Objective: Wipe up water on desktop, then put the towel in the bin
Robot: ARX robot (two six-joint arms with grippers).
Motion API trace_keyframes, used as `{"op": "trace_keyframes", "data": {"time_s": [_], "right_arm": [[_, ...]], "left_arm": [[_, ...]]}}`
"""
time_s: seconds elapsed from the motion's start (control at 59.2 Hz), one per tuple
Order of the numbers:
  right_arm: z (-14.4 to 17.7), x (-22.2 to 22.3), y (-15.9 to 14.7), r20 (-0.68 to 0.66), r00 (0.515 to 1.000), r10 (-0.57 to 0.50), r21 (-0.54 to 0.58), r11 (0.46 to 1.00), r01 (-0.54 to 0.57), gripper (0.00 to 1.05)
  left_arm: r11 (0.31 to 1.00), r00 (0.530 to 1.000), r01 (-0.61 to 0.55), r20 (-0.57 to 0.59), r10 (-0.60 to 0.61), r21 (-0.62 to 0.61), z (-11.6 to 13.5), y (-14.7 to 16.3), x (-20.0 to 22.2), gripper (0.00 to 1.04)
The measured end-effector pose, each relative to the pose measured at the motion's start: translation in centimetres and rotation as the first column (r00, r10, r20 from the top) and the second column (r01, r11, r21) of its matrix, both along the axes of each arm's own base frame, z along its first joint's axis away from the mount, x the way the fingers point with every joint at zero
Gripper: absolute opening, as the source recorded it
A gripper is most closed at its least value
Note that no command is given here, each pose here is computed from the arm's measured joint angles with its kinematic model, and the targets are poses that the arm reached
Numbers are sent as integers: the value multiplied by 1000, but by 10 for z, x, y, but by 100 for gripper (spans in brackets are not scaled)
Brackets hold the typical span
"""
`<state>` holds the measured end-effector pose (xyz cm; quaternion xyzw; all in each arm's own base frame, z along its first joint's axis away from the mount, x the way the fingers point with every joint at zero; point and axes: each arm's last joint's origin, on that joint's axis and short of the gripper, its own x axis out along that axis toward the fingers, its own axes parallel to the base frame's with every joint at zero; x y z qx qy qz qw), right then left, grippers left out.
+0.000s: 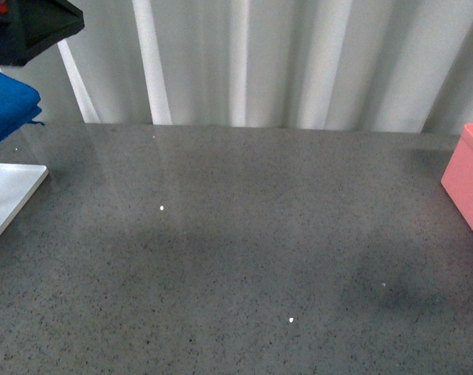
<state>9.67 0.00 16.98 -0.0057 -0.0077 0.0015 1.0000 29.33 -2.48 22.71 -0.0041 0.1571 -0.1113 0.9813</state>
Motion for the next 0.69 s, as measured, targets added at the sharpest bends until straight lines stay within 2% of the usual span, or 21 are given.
{"op": "trace_keyframes", "data": {"time_s": [0.219,0.422,0.557,0.692], "right_arm": [[0,0,0,0,1000,0,0,1000,0,98],[0,0,0,0,1000,0,0,1000,0,98],[0,0,0,0,1000,0,0,1000,0,98],[0,0,0,0,1000,0,0,1000,0,98]], "left_arm": [[974,970,-163,-154,188,159,-3,25,74,98],[937,907,-208,-304,292,279,1,47,121,98],[924,901,-220,-298,315,312,19,65,139,98],[908,896,-233,-287,340,348,16,77,145,98]]}}
